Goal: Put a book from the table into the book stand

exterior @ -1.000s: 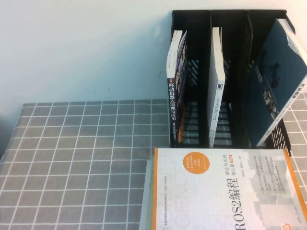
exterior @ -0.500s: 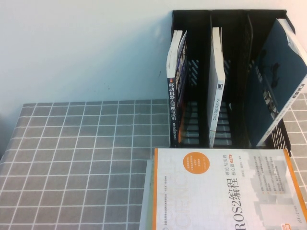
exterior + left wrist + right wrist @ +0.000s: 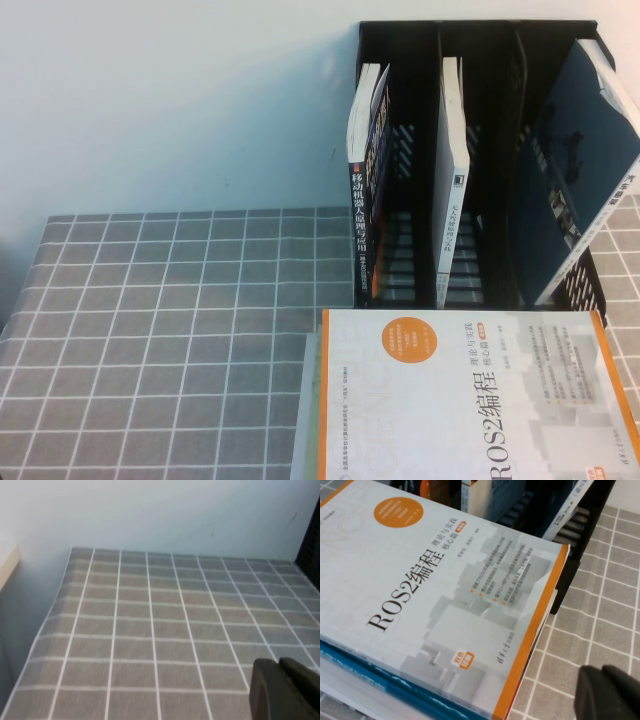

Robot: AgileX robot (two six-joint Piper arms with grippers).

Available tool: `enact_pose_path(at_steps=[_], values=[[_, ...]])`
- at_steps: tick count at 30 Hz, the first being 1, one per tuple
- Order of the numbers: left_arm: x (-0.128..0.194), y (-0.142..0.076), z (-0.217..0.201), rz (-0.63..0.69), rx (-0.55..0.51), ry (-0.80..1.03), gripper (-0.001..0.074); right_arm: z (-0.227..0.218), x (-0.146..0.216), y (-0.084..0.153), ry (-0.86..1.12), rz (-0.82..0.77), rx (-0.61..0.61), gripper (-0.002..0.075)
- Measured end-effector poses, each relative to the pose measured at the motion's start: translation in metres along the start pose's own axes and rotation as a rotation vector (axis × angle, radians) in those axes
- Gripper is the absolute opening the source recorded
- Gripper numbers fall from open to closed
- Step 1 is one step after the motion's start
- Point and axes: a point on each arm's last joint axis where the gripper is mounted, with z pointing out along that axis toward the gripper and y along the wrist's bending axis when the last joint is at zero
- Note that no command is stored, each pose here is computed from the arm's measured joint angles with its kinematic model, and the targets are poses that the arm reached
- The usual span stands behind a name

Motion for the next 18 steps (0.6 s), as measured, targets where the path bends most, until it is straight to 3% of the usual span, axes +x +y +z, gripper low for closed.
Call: enact_pose_path(at_steps=[8, 18], values=[[0.012, 0.003, -0.005, -0.042, -0.027, 0.103, -0.0003, 0.000, 0.000, 0.001, -0.005, 0.005, -0.005, -0.0003], [0.012, -0.001, -0.005, 0.131, 0.021, 0.112, -0.0003, 0.000, 0.000, 0.001, -0.005, 0.005, -0.005, -0.0003]])
